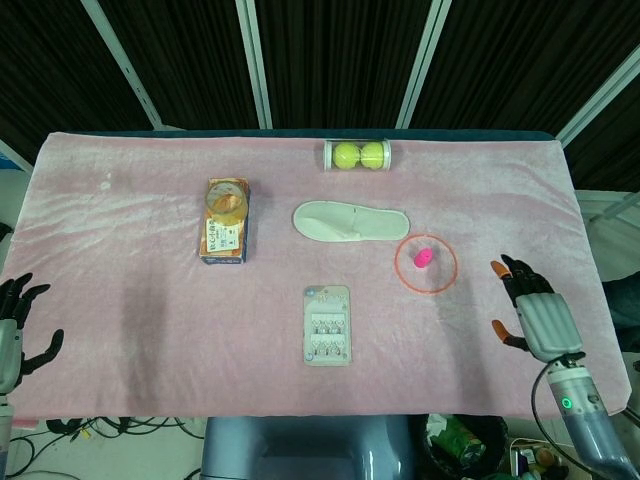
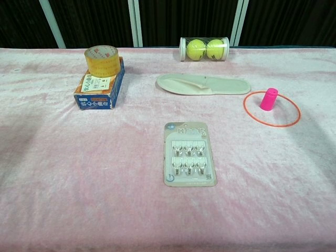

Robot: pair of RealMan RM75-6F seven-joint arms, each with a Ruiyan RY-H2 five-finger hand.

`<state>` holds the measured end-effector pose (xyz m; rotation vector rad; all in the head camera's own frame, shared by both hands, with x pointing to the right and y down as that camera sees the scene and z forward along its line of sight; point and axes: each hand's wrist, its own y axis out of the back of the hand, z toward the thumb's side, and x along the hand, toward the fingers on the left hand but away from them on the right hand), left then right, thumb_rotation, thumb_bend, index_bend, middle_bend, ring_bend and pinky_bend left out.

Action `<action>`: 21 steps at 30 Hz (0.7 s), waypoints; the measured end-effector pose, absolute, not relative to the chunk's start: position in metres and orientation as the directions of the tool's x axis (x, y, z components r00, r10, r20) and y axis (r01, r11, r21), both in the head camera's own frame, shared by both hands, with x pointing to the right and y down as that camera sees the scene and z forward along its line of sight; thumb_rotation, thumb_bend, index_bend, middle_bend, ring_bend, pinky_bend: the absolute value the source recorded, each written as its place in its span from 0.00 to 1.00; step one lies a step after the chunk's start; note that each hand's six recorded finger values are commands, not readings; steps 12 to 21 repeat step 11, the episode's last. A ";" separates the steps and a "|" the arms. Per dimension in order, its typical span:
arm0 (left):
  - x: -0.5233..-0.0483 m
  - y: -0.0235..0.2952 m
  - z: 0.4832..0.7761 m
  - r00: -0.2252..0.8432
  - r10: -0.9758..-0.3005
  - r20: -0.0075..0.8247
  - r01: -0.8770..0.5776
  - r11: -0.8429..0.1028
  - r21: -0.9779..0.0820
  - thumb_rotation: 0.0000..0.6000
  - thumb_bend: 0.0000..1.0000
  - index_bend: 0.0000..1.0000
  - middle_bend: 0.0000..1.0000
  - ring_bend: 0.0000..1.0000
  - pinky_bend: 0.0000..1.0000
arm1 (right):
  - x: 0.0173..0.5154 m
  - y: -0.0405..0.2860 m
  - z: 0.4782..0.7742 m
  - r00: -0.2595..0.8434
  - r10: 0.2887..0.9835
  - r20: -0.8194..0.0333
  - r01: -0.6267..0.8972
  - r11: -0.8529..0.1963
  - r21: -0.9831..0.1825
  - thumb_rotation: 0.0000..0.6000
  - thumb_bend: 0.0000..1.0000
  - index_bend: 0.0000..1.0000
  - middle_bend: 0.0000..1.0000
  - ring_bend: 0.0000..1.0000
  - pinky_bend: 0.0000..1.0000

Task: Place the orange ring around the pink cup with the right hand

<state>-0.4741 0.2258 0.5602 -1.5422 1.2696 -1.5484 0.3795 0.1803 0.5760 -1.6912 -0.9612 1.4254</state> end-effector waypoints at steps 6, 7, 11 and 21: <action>-0.472 0.228 0.559 -0.132 -0.912 0.388 -0.200 -0.359 -0.912 1.00 0.35 0.19 0.07 0.00 0.00 | 0.405 0.229 0.563 0.046 0.925 -0.376 0.119 -0.379 -0.918 1.00 0.17 0.00 0.00 0.00 0.16; -0.472 0.228 0.558 -0.130 -0.913 0.387 -0.200 -0.359 -0.912 1.00 0.35 0.19 0.07 0.00 0.00 | 0.407 0.234 0.564 0.041 0.926 -0.374 0.113 -0.377 -0.919 1.00 0.17 0.00 0.00 0.00 0.16; -0.471 0.231 0.557 -0.120 -0.914 0.388 -0.193 -0.362 -0.912 1.00 0.35 0.19 0.07 0.00 0.00 | 0.413 0.242 0.568 0.023 0.938 -0.347 0.096 -0.347 -0.933 1.00 0.17 0.00 0.00 0.00 0.16; -0.471 0.231 0.557 -0.120 -0.914 0.388 -0.193 -0.362 -0.912 1.00 0.35 0.19 0.07 0.00 0.00 | 0.413 0.242 0.568 0.023 0.938 -0.347 0.096 -0.347 -0.933 1.00 0.17 0.00 0.00 0.00 0.16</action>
